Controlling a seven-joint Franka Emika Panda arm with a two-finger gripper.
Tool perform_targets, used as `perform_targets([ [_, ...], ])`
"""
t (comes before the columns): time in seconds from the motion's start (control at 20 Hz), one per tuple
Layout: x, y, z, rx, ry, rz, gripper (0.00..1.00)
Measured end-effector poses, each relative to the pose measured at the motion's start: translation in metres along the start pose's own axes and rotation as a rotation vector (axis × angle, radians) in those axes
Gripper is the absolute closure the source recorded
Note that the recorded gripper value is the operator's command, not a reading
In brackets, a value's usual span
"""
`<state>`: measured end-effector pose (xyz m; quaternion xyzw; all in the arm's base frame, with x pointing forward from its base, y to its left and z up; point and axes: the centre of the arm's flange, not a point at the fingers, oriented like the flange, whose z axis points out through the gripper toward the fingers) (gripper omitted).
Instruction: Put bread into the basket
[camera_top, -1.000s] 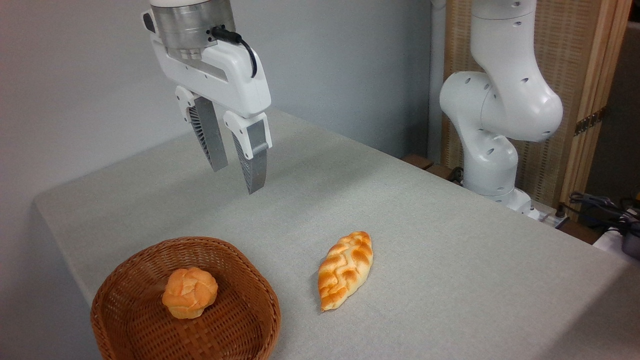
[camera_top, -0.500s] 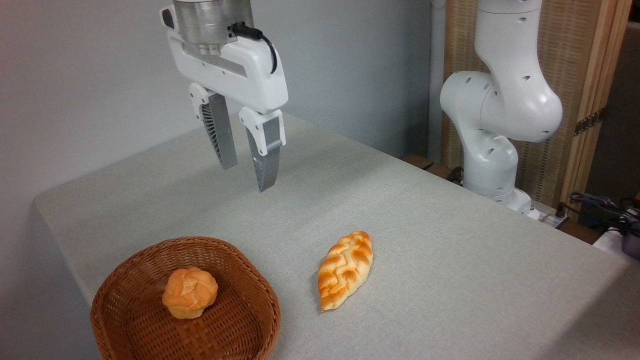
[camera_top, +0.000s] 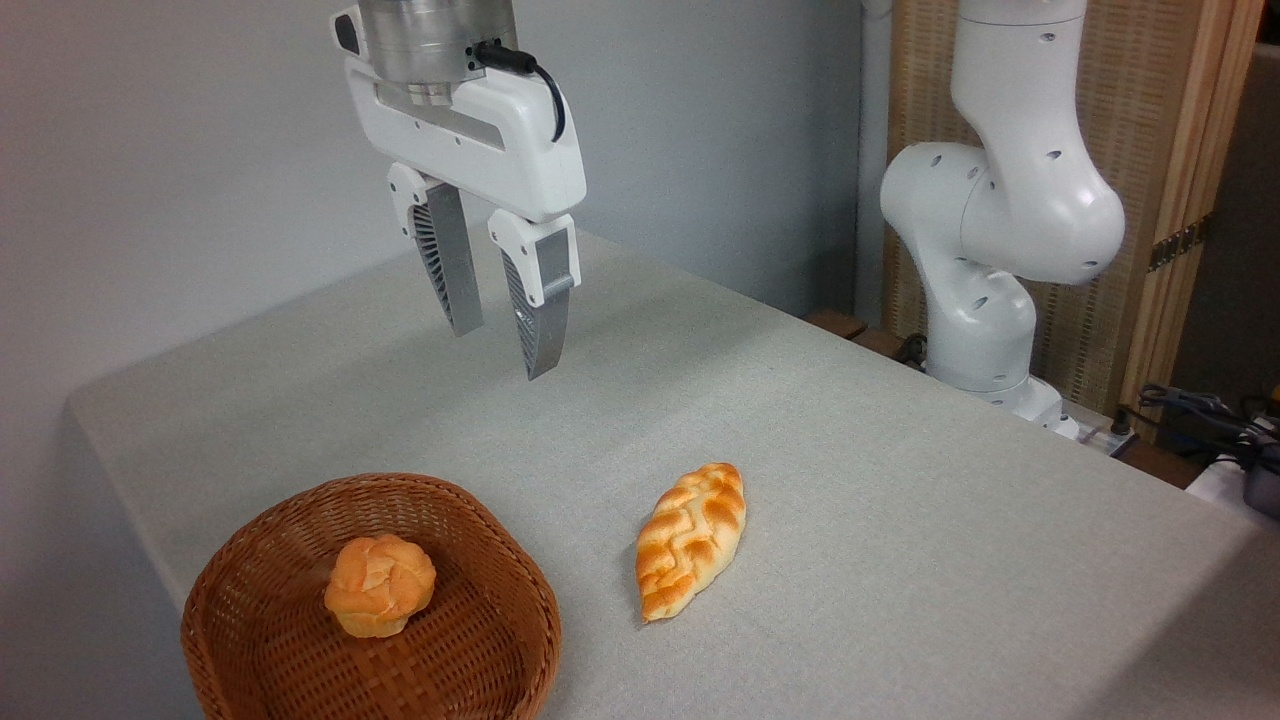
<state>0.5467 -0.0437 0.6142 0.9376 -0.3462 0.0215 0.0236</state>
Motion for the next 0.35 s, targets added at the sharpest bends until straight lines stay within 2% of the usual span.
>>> perform_targets([
  [0.35,-0.0036,-0.0017,-0.0027,0.029,-0.038,0.005,0.0],
])
